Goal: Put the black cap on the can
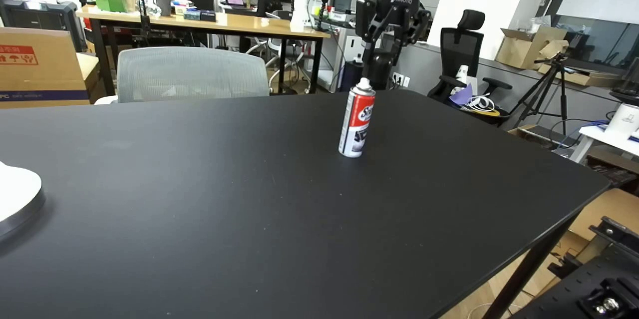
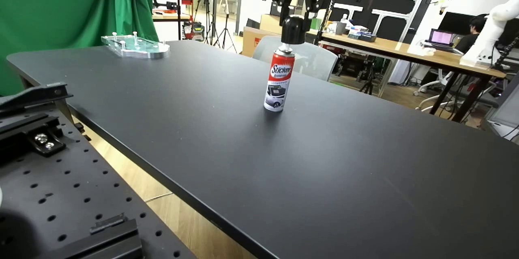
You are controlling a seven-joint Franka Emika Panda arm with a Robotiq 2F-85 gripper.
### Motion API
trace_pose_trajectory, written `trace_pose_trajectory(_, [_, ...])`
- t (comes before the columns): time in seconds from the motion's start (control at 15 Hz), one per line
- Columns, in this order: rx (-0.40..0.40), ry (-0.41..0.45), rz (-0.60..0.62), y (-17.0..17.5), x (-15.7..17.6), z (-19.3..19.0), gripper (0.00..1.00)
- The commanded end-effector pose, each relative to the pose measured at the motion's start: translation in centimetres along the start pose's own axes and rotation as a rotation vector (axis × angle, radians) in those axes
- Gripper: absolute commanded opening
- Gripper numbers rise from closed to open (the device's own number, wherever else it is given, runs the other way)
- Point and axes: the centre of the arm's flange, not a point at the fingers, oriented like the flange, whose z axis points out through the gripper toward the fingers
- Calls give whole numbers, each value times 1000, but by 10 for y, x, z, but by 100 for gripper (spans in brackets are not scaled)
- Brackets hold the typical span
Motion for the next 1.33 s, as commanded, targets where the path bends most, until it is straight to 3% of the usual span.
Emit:
trace_pose_trajectory(0.0, [-8, 19, 14, -2, 0, 0, 32])
trace_pose_trajectory(0.33, [0, 16, 12, -5, 3, 5, 32])
trace_pose_trajectory(0.73, [80, -21, -5, -14, 7, 16, 32])
trace_pose_trajectory(1.27, [67, -6, 2, -16, 7, 17, 32])
